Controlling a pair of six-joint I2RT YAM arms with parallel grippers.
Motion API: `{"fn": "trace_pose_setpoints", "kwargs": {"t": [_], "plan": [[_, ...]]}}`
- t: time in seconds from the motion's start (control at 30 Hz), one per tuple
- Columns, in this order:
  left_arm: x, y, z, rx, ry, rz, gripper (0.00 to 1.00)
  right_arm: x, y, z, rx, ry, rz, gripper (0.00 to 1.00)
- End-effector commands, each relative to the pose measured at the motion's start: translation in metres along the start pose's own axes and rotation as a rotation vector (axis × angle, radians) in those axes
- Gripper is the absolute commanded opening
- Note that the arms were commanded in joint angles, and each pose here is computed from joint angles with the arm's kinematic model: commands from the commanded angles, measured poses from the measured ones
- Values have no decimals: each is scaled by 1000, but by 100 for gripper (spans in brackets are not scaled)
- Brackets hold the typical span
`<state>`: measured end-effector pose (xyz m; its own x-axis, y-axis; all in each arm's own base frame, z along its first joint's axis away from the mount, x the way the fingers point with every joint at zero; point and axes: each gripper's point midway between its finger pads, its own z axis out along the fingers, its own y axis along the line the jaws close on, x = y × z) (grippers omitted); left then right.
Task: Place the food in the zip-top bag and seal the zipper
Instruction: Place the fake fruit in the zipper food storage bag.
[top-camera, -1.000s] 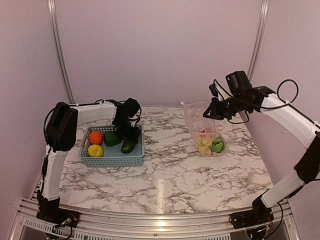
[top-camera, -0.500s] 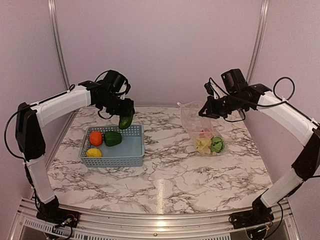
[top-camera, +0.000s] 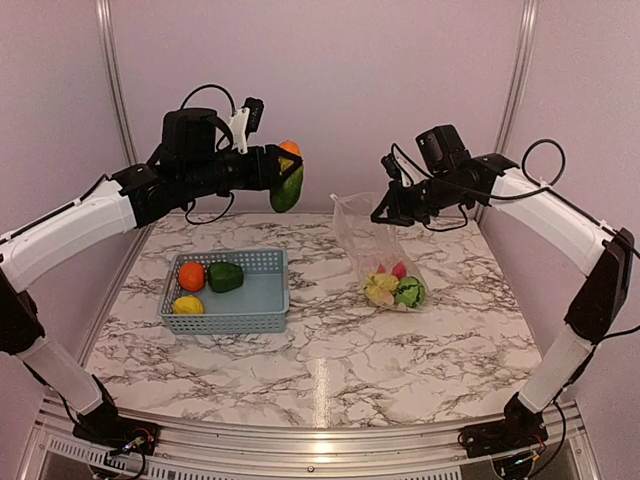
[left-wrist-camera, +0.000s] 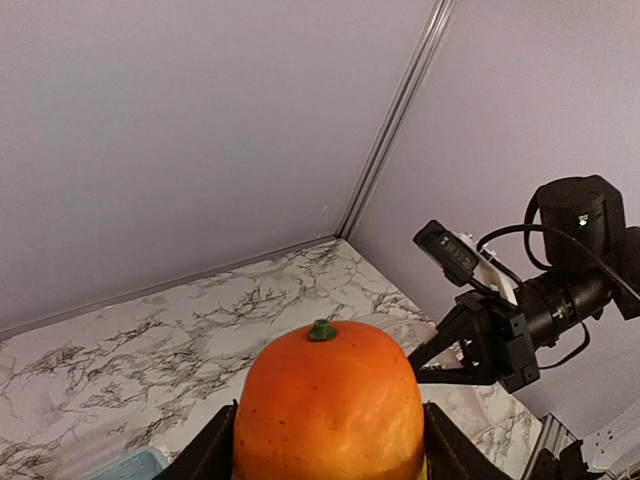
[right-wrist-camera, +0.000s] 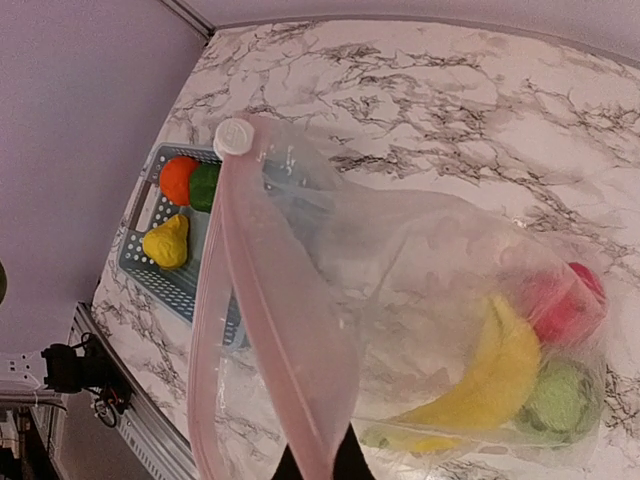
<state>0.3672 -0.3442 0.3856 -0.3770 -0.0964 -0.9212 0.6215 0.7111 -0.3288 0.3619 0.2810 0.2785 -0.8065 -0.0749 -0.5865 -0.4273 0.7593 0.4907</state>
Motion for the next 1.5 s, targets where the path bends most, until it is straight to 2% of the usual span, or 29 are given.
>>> {"fn": "trace_pose_setpoints", "kwargs": {"t": [0.0, 0.1, 0.33, 0.63, 0.97, 1.03, 1.13, 1.37, 1.47], "plan": [[-38, -48, -15, 204, -201, -24, 50, -8, 29, 2, -80, 2, -7, 0], [-44, -64, -15, 254, -266, -28, 49, -8, 36, 7, -95, 11, -11, 0], [-28, -84, 13, 237, -287, 36, 46, -11, 45, 7, -118, 16, -7, 0], [-3, -62, 46, 115, -327, 21, 48, -19, 54, -3, -141, -5, 10, 0], [29, -47, 67, 58, -269, -7, 52, -16, 51, -8, -119, -9, 12, 0], [34, -44, 71, 41, -252, -9, 55, -15, 50, -7, -119, -6, 16, 0], [42, -39, 77, 10, -221, -8, 68, -14, 49, -6, -120, -4, 17, 0], [10, -47, 69, -16, -244, 5, 95, -12, 46, -2, -113, 2, 20, 0], [-10, -62, 58, 38, -259, -15, 96, -10, 44, 1, -108, 9, 18, 0]]}}
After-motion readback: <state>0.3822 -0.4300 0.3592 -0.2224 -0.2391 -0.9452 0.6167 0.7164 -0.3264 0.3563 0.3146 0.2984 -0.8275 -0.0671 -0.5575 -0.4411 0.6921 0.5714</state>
